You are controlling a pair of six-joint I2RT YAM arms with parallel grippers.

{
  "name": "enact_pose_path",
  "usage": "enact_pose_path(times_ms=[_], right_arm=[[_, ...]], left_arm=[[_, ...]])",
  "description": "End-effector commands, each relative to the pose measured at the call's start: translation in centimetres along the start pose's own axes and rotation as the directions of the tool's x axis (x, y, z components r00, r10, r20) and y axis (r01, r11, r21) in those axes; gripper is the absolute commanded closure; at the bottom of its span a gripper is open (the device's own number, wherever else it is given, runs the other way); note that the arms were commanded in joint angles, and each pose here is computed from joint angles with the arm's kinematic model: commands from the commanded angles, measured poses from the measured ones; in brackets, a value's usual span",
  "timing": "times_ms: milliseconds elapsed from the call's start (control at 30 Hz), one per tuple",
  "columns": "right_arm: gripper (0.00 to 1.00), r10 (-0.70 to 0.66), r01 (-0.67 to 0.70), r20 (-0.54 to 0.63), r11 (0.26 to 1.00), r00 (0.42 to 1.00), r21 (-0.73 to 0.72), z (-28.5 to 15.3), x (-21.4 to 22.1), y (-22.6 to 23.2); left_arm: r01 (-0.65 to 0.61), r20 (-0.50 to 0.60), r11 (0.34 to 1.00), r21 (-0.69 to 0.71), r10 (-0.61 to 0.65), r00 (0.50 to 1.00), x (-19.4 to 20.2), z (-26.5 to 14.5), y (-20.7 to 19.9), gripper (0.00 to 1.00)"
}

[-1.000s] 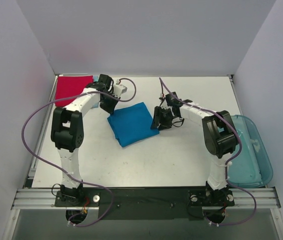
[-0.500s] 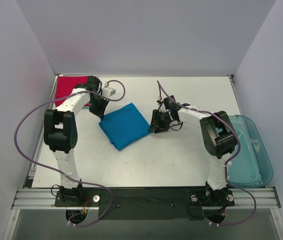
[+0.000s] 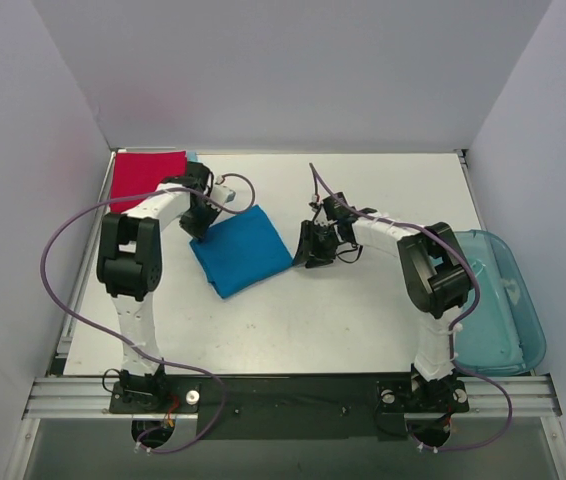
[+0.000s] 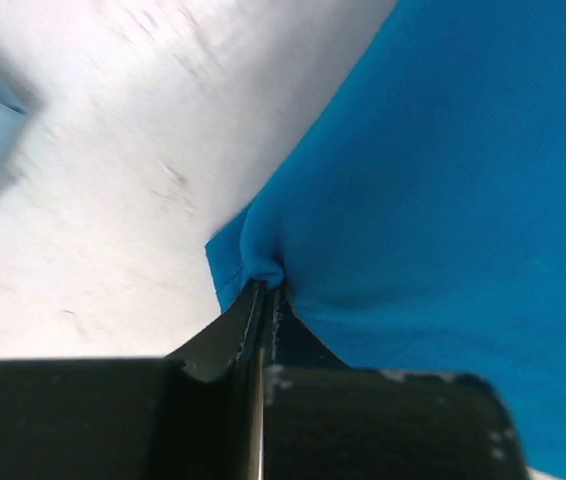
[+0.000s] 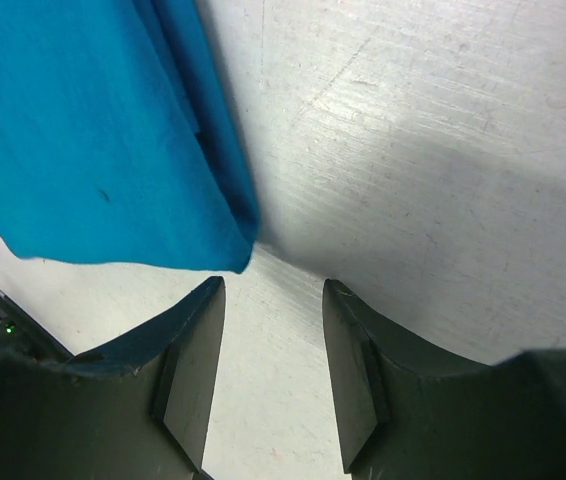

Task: Fold and stack the t-shirts
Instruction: Smooth out wrinkles on the folded tshirt, then put the neatly folded tshirt into the corner of the board with the left arm

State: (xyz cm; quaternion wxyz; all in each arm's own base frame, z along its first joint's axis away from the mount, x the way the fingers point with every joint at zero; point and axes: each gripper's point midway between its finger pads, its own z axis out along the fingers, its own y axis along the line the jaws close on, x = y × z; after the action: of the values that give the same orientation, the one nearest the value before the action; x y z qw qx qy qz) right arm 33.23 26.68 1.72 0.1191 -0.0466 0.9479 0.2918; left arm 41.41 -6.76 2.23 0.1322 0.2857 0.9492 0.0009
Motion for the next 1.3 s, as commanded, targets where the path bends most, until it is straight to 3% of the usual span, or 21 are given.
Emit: enact_pose_path(times_ms=[0,33,200,300,400,567,800,967,1033,1267], right_arm=[[0.60,-0.012,0.012,-0.001,1.000,1.000,0.005,-1.1,0.5,0.8],[0.60,-0.014,0.014,0.006,1.000,1.000,0.005,-1.5,0.5,1.0],[0.59,-0.032,0.032,0.034,0.999,0.999,0.012,-2.9,0.6,1.1],[0.58,-0.032,0.031,0.046,0.999,0.998,0.016,-3.6,0.7,1.2],[0.58,-0.031,0.030,0.066,0.999,0.997,0.012,-4.1,0.6,1.5],[0.58,-0.023,0.022,0.065,1.000,0.998,0.018,-4.2,1.0,1.3],[0.58,-0.024,0.023,0.054,0.999,0.998,0.023,-4.2,1.5,0.9],[0.58,-0.022,0.020,0.053,0.999,0.998,0.027,-4.2,1.7,0.7],[0.59,-0.023,0.022,0.056,0.999,0.998,0.027,-4.5,1.7,0.6],[0.59,-0.001,-0.001,0.111,1.000,0.994,0.014,-6.3,0.5,0.8]], left_arm=[[-0.051,0.100,0.977,-0.206,0.073,0.992,-4.6,1.6,4.6,0.80],[-0.047,0.114,0.975,-0.219,0.074,0.991,-5.4,1.5,5.0,0.68],[0.085,0.301,0.933,-0.350,0.026,0.953,-10.9,-3.7,8.4,0.47],[0.191,0.420,0.931,-0.312,-0.045,0.906,-12.0,-7.2,7.9,0.38],[0.266,0.447,0.940,-0.213,-0.148,0.882,-10.8,-8.7,6.2,0.33],[0.472,0.381,0.881,0.036,-0.449,0.808,-6.9,-7.2,1.7,0.29],[0.645,0.291,0.751,0.137,-0.653,0.699,-2.3,-3.4,0.3,0.20],[0.688,0.220,0.704,0.177,-0.710,0.670,-1.6,-0.4,-0.2,0.21],[0.688,0.193,0.691,0.220,-0.723,0.664,-1.8,0.3,-1.0,0.28],[0.664,0.108,0.676,0.320,-0.722,0.683,-1.2,2.1,-3.5,0.79]])
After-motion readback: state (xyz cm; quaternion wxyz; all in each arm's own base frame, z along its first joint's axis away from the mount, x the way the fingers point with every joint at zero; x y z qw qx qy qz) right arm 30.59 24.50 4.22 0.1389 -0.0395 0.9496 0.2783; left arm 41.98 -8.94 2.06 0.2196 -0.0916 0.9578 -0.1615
